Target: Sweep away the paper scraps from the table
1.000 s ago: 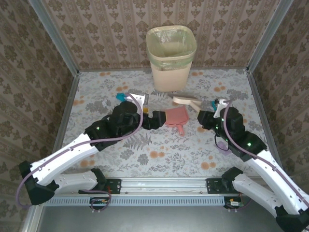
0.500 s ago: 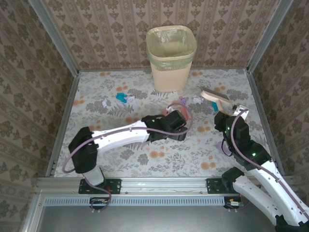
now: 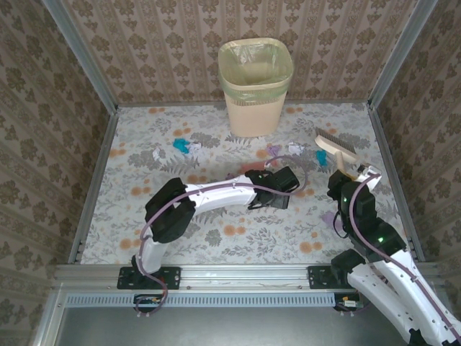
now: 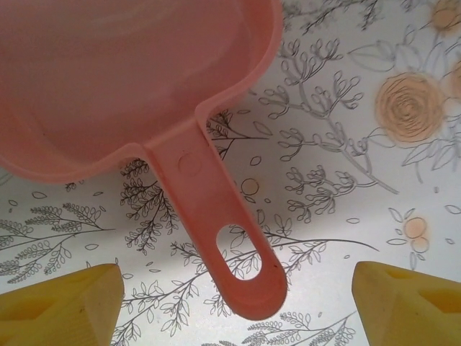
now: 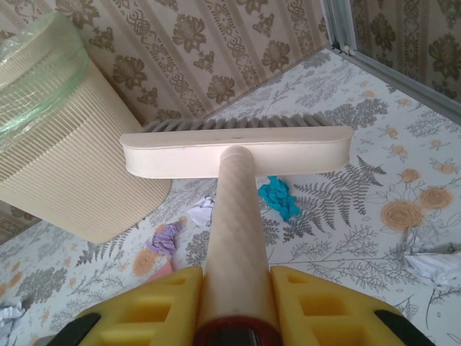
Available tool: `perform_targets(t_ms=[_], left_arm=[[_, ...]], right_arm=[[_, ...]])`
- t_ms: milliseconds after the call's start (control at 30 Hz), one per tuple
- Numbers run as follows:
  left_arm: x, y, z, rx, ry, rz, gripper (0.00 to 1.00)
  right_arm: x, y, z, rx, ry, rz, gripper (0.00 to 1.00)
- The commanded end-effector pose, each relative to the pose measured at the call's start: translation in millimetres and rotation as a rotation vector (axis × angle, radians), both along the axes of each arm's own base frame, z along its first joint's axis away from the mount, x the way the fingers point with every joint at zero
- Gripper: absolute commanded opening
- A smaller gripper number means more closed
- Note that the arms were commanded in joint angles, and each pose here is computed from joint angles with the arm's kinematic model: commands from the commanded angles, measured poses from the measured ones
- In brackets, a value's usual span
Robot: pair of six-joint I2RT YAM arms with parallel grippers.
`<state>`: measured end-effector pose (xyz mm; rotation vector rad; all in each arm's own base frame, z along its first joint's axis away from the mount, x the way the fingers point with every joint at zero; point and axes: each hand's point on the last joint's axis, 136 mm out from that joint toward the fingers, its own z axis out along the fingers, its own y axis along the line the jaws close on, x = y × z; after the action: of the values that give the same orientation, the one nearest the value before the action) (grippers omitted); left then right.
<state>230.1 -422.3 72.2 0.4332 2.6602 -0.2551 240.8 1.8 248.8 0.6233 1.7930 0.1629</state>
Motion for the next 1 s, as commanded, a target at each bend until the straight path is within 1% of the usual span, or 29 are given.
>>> perform_targets(t_ms=[0,67,200,367,500,567,633,700,833,900,967], left_arm=[[2.5,0.4,-9.1,-0.002,0.016,0.039,0.84],[4.6,-1.4,-17.7,0.015,0.023,0.038,0.83],[9.7,0.5,-32.4,0.040,0.036,0.030,0.70],[13.1,3.6,-36.3,-0.004,0.056,0.013,0.56],[10.4,8.4,-30.6,-0.019,0.049,-0.009,0.42],[7.6,11.6,-28.9,-0.022,0.054,-0.025,0.33],[2.6,17.1,-27.8,-0.013,0.069,-0.047,0.22],[-3.9,25.1,-25.5,0.003,0.083,-0.065,0.16],[-20.2,41.1,-18.9,0.013,0.109,-0.135,0.04],[-29.4,43.8,-13.7,0.006,0.119,-0.209,0.01],[-37.4,47.8,-6.7,0.003,0.120,-0.286,0.00]], right_arm=[[5.1,-0.5,9.1,0.028,-0.057,-0.017,0.00],[7.0,1.4,6.8,0.030,-0.049,-0.011,0.00],[9.6,6.1,5.6,0.029,-0.043,0.013,0.00],[10.6,7.3,5.0,0.027,-0.048,0.020,0.00],[11.0,7.8,4.4,0.025,-0.047,0.025,0.00],[11.2,8.1,5.0,0.026,-0.049,0.026,0.00],[11.4,8.6,4.2,0.025,-0.049,0.029,0.00],[12.0,9.2,3.7,0.025,-0.048,0.031,0.00],[13.1,10.6,2.7,0.024,-0.043,0.038,0.00],[13.6,11.2,2.4,0.025,-0.040,0.040,0.00],[14.2,12.5,2.3,0.018,-0.037,0.048,0.00]])
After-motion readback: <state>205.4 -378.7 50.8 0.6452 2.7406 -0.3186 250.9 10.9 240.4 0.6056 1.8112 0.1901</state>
